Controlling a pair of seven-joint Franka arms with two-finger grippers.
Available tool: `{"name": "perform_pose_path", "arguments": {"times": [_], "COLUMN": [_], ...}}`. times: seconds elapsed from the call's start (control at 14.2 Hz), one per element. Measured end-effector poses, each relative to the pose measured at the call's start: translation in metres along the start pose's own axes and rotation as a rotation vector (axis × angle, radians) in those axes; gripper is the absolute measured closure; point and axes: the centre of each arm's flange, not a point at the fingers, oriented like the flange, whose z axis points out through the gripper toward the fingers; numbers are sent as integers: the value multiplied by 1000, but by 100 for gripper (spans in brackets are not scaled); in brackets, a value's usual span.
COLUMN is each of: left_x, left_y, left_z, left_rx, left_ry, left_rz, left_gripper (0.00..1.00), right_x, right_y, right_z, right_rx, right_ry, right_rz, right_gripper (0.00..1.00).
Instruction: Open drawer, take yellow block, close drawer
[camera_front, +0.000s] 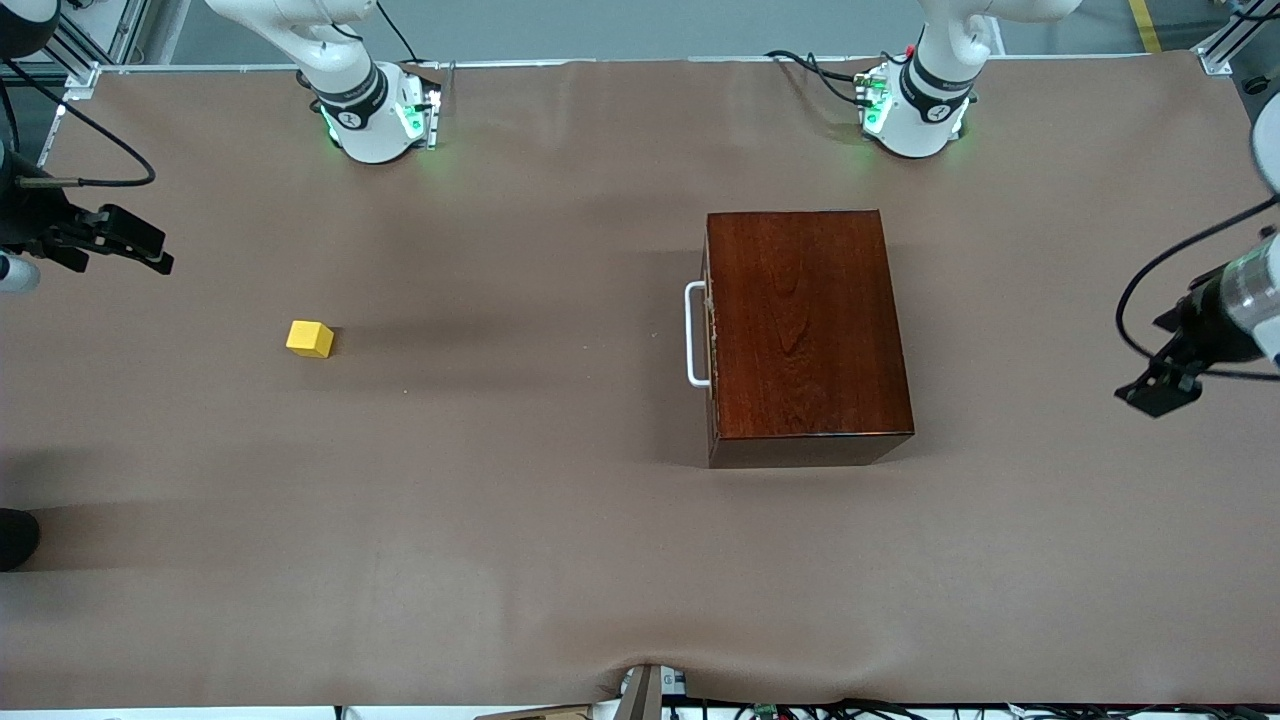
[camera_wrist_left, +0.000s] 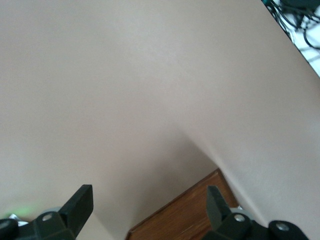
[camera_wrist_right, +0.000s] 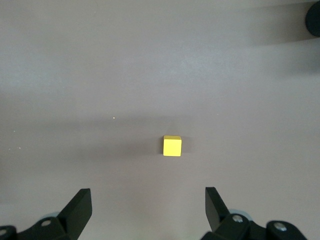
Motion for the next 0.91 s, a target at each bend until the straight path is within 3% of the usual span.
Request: {"name": "perform_pose_path", "arguments": {"times": [0.42, 0.91], "left_x": [-27, -57], "left_y": [-42, -37], "left_z": [-27, -35], "left_rx": [-59, -75], "left_ry": [-35, -34], "left_rz": [350, 695], "left_gripper": [0, 0], "right_x": [1, 1], "right_y": [0, 0], "right_z": [-7, -9], "right_rx": [0, 0], "right_ry": [16, 22], "right_rz": [-1, 0], "right_gripper": [0, 0]}}
